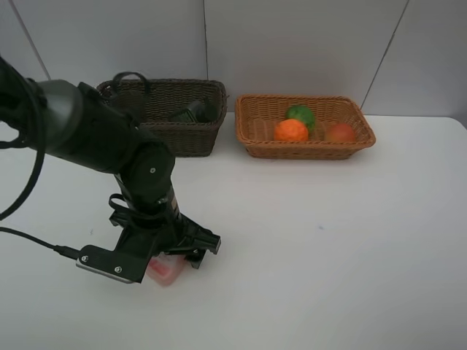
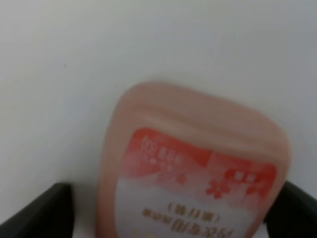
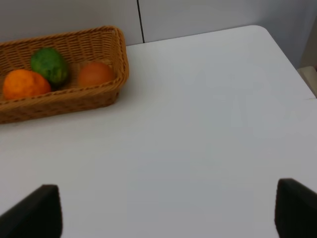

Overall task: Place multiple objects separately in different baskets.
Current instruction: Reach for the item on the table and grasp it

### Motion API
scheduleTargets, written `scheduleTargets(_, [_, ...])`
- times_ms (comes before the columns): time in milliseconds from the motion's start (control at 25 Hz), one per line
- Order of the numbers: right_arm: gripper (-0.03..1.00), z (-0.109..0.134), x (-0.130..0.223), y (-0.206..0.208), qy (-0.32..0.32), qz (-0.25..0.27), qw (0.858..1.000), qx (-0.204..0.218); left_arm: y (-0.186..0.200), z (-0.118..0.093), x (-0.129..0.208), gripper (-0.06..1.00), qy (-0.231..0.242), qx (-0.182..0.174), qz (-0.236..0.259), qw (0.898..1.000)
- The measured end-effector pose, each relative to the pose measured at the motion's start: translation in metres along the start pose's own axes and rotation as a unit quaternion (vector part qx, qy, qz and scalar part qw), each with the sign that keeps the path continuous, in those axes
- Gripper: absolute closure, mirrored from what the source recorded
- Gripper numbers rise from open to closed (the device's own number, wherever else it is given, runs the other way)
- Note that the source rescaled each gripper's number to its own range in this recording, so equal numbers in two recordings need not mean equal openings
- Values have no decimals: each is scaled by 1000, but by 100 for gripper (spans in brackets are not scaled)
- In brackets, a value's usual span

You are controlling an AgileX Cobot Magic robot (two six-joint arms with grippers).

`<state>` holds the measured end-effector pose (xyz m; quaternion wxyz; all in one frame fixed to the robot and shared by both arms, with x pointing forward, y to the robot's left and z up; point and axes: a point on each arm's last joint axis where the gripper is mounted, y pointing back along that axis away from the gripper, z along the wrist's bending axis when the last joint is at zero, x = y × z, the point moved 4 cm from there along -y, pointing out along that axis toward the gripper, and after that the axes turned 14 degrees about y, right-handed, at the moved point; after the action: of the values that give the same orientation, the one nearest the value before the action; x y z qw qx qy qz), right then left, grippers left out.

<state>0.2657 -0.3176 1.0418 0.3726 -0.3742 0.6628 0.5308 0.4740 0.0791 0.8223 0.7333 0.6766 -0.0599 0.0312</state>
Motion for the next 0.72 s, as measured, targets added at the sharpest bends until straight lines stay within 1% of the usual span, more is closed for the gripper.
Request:
scheduleTargets(280, [10,0,0,0,0,0,1000,0,0,1,1,-6,-1,-2,3,1000])
scheduleTargets(360, [10,0,0,0,0,0,1000,0,-1,0,1,-4,-4,-1,3,1000])
scheduleTargets(400, [10,0,0,0,0,0,1000,0,-1,0,1,1,-7,1,2,1000])
scheduleTargets(440, [10,0,0,0,0,0,1000,0,-1,0,1,9,-13,1,3,1000])
scheduleTargets(480, [10,0,0,0,0,0,1000,0,-1,0,1,21,-19,1,3,1000])
scheduleTargets(520, [10,0,0,0,0,0,1000,0,-1,0,1,30,-27,1,3,1000])
scheduleTargets(600, [10,0,0,0,0,0,1000,0,-1,2,0,31,-31,-2,1,1000])
scheduleTargets(720, [10,0,0,0,0,0,1000,0,-1,4,-3,31,-25,-5,-5,1000])
